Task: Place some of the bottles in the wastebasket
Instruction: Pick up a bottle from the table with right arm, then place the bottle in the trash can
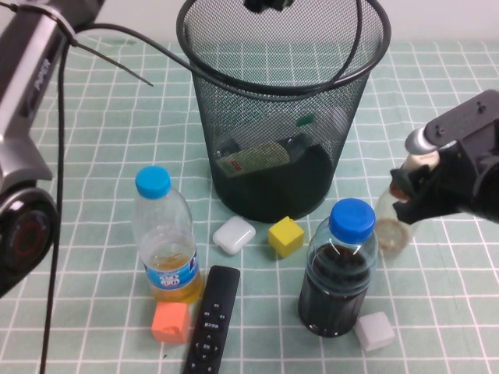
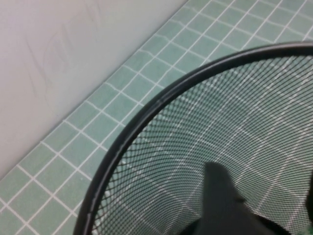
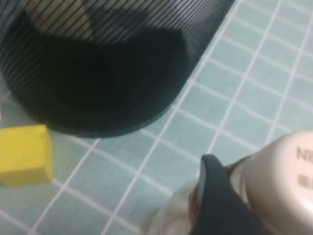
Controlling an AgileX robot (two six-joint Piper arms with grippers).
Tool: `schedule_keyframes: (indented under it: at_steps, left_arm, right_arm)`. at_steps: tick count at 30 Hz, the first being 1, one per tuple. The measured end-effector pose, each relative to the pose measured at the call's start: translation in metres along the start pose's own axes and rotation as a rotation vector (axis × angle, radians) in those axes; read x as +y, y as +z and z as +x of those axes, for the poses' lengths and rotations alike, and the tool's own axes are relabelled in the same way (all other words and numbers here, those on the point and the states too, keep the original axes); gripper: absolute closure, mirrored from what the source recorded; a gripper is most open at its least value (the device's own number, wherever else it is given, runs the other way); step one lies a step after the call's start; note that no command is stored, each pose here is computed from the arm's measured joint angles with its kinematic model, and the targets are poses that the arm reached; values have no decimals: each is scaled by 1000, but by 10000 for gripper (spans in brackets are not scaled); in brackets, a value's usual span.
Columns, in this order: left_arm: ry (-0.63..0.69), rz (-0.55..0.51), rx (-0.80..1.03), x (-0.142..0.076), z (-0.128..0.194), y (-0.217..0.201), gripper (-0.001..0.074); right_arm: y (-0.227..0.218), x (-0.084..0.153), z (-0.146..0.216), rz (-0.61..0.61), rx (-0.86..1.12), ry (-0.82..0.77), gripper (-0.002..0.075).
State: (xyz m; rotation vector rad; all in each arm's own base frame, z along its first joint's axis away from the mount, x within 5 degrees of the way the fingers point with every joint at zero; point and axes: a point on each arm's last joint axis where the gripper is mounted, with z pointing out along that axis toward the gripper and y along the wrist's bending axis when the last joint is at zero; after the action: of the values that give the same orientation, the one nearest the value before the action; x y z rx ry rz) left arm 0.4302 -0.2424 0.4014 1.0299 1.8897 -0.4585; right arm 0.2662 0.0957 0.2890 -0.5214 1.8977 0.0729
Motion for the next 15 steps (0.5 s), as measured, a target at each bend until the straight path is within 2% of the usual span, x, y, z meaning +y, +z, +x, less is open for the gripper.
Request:
schedule_keyframes:
  at_steps: [5,8,15]
  left_arm:
    - [32,13,-18,-13,-20,-43,666]
    - [61,-12,-7,-23,-33,-85,717]
    - [114,-228,-42,-40,-53,-189,736]
  right_arm:
    - [-44,-21,-41,48,-174,30,732]
    - [-73,-40,-73,57,-274,76,732]
    - [-118,-86,-140,74,-308,152,731]
